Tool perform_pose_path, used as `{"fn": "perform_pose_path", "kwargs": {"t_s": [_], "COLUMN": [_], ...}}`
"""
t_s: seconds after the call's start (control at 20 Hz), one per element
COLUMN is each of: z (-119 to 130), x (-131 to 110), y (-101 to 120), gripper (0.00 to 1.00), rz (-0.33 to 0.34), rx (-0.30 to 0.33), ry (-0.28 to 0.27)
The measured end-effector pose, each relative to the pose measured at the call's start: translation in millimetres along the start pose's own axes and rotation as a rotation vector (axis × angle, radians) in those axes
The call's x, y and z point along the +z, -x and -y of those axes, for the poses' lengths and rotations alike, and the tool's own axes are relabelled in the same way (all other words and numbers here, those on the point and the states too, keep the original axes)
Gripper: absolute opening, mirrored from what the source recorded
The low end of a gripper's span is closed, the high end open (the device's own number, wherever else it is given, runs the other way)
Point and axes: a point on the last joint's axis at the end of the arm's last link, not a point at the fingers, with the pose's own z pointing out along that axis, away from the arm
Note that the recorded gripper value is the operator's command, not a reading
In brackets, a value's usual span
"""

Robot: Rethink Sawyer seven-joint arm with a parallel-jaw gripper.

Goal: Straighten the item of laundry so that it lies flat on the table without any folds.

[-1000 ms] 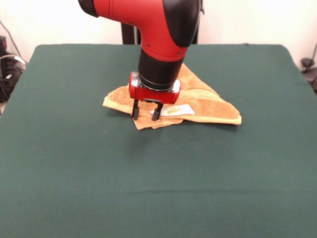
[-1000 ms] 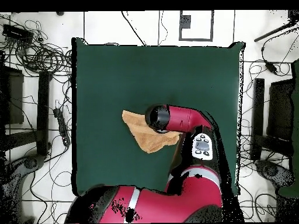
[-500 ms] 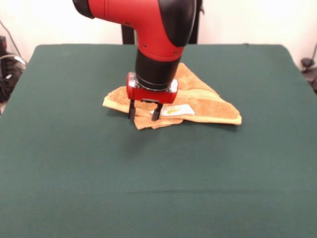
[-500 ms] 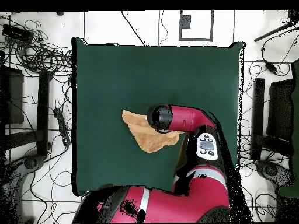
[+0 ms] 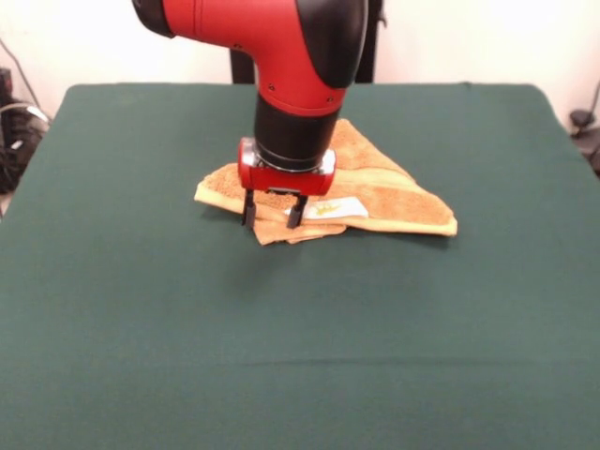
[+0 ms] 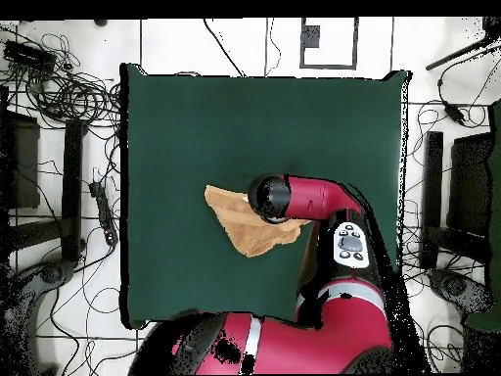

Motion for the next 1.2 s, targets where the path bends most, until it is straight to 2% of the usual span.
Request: {"fn": "perform_pose_path", "kwargs": {"t_s": [1.2], "z": [-0.6], "x": [-0.5], "y": [-0.2], "gripper": [1.00], "rz": [0.005], "rx": [-0.022], "ry": [-0.005]}}
